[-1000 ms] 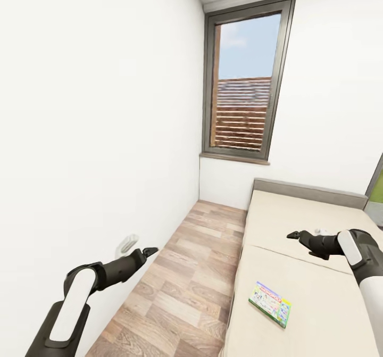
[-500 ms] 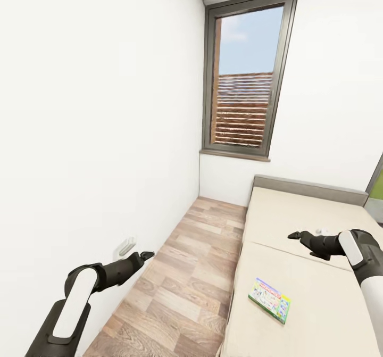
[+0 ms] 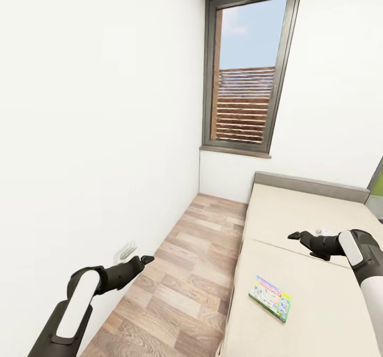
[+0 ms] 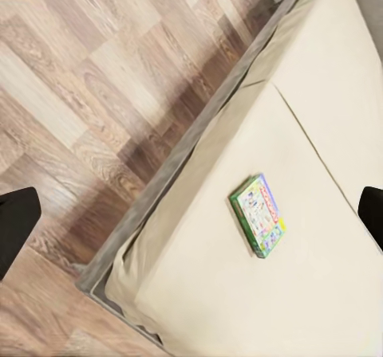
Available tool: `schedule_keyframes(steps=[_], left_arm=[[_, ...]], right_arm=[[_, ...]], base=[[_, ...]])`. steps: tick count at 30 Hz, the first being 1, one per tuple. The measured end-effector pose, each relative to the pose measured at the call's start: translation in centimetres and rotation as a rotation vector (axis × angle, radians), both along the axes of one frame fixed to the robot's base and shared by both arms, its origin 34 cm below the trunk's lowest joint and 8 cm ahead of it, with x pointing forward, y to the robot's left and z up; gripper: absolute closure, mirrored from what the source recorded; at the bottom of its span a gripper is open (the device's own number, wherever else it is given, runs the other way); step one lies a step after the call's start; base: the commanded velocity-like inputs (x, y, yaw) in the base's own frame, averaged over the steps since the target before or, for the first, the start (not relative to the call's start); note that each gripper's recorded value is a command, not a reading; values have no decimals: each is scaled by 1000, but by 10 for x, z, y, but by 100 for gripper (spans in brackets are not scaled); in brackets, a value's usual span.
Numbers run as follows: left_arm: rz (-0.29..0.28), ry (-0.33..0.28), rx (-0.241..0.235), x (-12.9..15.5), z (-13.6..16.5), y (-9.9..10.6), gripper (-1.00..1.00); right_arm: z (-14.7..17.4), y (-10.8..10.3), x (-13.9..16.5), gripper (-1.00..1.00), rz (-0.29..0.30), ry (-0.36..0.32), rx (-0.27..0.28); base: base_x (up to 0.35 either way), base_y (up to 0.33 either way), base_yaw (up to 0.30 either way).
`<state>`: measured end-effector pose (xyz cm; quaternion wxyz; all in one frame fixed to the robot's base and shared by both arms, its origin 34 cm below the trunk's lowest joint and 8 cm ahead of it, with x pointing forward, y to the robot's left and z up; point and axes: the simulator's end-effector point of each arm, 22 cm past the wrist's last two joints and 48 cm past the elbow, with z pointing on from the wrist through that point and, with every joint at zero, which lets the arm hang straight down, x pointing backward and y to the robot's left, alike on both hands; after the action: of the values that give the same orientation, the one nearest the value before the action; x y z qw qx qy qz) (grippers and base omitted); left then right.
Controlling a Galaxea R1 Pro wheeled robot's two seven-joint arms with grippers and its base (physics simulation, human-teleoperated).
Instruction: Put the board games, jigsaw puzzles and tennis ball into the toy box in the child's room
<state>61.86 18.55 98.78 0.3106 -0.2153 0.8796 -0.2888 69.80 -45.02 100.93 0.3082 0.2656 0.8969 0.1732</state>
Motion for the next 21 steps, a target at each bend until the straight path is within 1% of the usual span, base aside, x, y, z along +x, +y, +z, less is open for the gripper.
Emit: schedule_keyframes(steps=[6, 8, 11, 13, 15, 17, 18, 21], left_arm=[[-1, 13, 20, -1, -9, 0, -100], [-14, 19, 39, -2, -14, -4, -100], [-26, 27, 55, -3, -18, -9, -100], [-31, 30, 57, -4, -19, -11, -100], [-35, 30, 53, -3, -19, -14, -100], [-40, 26, 29, -2, -15, -22, -100], [-40, 27, 29, -2, -15, -22, -100], [-32, 27, -25, 0, -7, -27, -100]], right_arm=[[-6, -1, 0, -100, -3, 12, -4], [-9, -3, -1, -100, -7, 20, -10], [-12, -5, -2, -100, -13, 30, -19], [-14, -5, -3, -100, -16, 36, -24], [-15, -6, -3, -100, -19, 41, -29], [-17, -10, -4, -100, -27, 51, -41], [-17, -10, -4, -100, -27, 52, -41], [-19, -16, -6, -100, -39, 67, -57]], base=[[214, 0, 0], [178, 0, 0], [116, 0, 0], [82, 0, 0], [66, 0, 0], [47, 0, 0], [37, 0, 0], [26, 0, 0]])
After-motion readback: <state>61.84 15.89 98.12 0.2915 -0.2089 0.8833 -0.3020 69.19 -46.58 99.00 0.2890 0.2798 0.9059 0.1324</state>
